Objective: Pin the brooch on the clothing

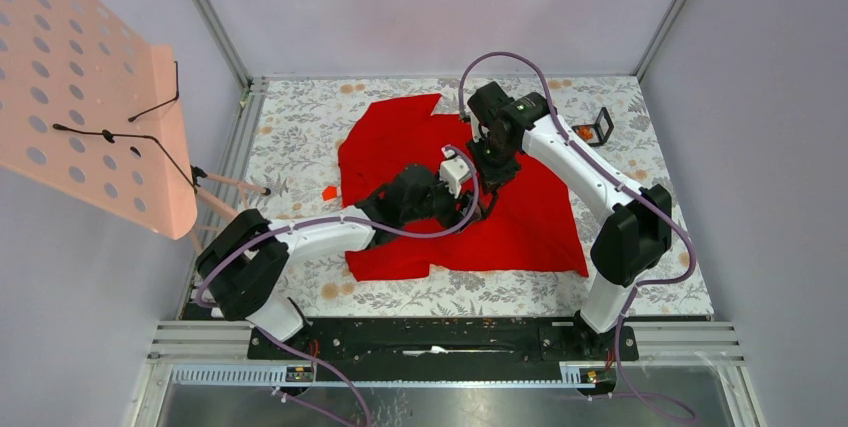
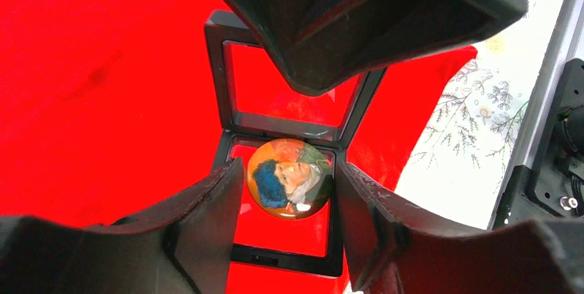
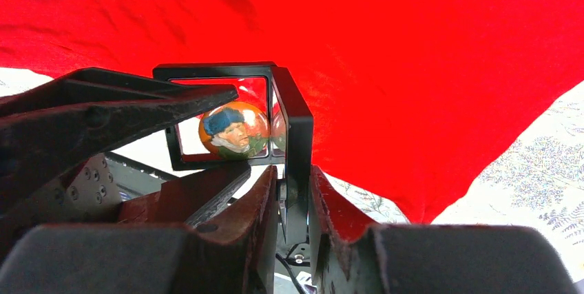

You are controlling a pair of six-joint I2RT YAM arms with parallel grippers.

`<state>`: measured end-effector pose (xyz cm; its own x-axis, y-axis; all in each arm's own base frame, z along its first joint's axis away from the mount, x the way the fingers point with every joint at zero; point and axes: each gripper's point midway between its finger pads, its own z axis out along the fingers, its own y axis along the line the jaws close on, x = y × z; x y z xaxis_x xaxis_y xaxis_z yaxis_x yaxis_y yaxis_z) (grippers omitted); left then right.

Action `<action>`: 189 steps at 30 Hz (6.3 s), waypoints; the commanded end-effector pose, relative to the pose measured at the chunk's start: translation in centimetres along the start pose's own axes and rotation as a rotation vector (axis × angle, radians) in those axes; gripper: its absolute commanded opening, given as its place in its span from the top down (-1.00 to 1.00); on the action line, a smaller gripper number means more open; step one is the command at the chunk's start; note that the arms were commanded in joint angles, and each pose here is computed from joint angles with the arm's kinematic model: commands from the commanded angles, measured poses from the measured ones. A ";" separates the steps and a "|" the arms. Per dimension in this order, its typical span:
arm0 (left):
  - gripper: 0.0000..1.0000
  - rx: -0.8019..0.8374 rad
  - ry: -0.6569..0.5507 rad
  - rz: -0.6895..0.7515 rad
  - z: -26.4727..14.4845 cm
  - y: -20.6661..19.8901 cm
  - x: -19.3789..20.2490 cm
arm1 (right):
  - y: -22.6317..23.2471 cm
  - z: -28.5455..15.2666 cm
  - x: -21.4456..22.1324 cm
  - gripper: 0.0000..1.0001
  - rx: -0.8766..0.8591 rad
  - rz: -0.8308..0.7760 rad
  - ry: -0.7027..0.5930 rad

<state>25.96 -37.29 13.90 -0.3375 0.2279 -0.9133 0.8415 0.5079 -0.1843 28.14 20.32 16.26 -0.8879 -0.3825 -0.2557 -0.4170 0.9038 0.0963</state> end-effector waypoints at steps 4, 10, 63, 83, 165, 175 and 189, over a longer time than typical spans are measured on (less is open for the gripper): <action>-0.07 -0.004 -0.047 -0.039 0.7 -0.6 -2.2 | 1.0 -2.6 -0.9 1.00 -0.025 -0.007 -0.065; 0.11 -0.031 -0.035 -0.110 0.9 -0.5 -2.2 | 1.0 -2.4 -1.0 1.00 -0.023 -0.004 -0.067; 1.00 -0.142 -0.186 -0.438 -5.6 1.9 -7.6 | -9.1 -1.4 -3.7 1.00 0.331 0.187 -0.170; 1.00 -0.356 -0.201 -0.505 -14.4 9.9 -5.9 | -33.8 1.0 1.9 1.00 0.693 0.631 -0.071; 1.00 0.315 -0.257 -0.525 -17.0 -0.9 -12.2 | 13.8 -10.0 -2.1 0.05 -1.092 -0.151 -0.351; 1.00 0.334 -0.264 -0.524 -17.1 -1.1 -12.5 | 15.0 -10.7 -2.1 0.25 -1.160 -0.161 -0.353; 0.15 0.309 -0.332 -0.520 -17.6 -0.8 -14.0 | 14.6 -11.0 -3.8 1.00 -1.067 -0.154 -0.503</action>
<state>22.71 -26.56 29.98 -0.7134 -0.2088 -0.6689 0.6263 0.2380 -0.7423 22.64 32.75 28.04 -0.7971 -0.2040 -0.5684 -0.5957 0.1113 0.7955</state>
